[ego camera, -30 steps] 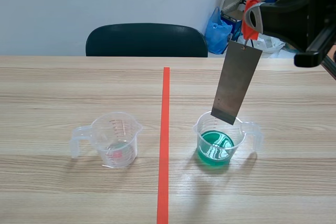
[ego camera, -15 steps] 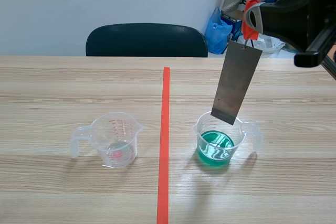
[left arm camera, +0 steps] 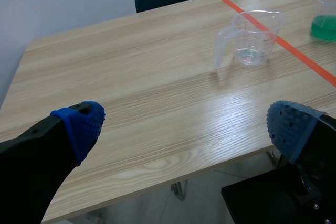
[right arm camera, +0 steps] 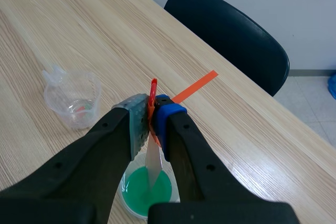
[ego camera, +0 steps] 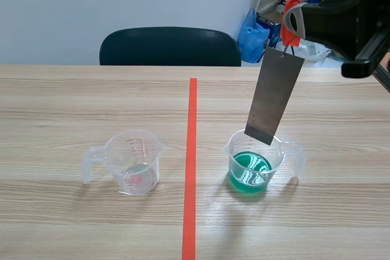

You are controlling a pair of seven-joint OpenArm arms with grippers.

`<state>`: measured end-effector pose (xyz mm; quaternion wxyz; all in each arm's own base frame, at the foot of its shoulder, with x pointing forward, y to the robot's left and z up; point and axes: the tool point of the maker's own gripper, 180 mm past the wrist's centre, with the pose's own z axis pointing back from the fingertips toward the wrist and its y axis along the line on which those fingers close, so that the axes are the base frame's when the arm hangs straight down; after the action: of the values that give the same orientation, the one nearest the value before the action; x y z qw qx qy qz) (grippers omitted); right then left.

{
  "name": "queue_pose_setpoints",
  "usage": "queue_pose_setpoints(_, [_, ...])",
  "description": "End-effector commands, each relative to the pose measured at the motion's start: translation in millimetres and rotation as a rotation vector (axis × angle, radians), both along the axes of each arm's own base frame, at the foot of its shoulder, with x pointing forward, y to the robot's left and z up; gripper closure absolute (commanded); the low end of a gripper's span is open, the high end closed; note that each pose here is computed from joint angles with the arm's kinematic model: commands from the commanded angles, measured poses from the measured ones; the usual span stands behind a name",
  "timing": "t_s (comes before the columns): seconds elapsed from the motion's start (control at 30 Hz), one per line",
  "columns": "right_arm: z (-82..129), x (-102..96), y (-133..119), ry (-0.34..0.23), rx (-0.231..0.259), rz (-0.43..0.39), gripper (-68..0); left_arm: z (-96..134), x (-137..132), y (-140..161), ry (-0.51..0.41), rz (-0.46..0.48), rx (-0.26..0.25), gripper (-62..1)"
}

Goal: Do the redox reaction experiment

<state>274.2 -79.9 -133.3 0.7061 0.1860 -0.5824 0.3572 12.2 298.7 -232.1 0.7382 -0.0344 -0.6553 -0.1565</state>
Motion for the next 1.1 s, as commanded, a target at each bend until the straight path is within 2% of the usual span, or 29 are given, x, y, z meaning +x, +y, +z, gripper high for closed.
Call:
queue_pose_setpoints(0.0, [10,-0.1,1,-0.031,0.005,0.008,-0.6,7,2,1,-0.035,0.003,-0.001,-62.3])
queue_pose_setpoints(0.6, [10,-0.1,1,-0.031,0.005,0.008,-0.6,7,2,1,-0.036,0.003,-0.001,-62.3])
queue_pose_setpoints(0.8, [10,-0.1,1,-0.031,0.005,0.008,-0.6,13,3,0,-0.067,-0.007,-0.01,-61.9])
queue_pose_setpoints(0.87, [10,-0.1,1,-0.031,0.005,0.008,-0.6,17,6,-1,-0.086,-0.026,-0.013,-56.4])
queue_pose_setpoints(0.93, [10,-0.1,1,-0.031,0.005,0.008,-0.6,21,9,-1,-0.101,-0.047,-0.016,-47.3])
queue_pose_setpoints(1.07, [10,-0.1,1,-0.031,0.005,0.008,-0.6,19,18,0,-0.082,-0.098,-0.009,-22.0])
